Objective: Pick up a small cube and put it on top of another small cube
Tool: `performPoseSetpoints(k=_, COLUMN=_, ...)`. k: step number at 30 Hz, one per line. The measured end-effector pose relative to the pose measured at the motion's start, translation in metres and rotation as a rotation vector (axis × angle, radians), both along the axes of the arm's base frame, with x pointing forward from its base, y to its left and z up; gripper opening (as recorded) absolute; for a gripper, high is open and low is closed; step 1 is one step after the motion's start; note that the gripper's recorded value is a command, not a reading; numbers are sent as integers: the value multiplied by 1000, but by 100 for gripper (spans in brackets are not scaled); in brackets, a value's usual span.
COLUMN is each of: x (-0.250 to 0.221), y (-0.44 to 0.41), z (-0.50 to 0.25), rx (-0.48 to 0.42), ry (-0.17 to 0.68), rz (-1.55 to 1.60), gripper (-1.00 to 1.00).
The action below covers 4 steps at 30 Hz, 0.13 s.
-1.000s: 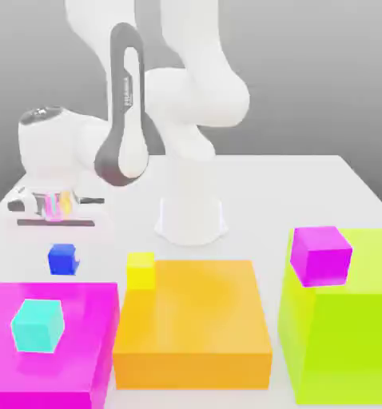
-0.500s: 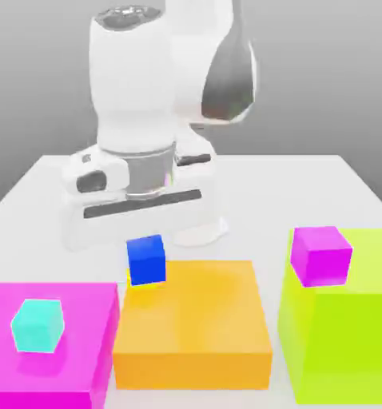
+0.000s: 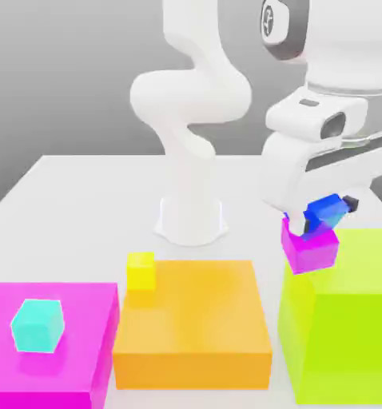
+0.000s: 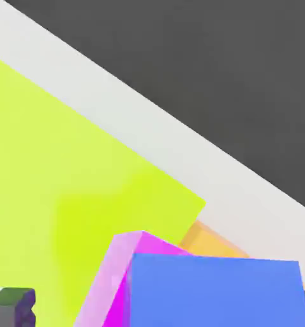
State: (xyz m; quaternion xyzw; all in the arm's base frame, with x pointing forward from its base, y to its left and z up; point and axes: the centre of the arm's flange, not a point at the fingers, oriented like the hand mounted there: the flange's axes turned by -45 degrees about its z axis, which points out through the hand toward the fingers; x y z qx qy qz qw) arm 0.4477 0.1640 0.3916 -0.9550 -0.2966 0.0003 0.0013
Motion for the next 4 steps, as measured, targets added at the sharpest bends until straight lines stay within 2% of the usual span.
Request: performPoseSetpoints(k=4, x=1, y=1, z=46, rx=-2, ry=-2, rz=1, gripper=100)
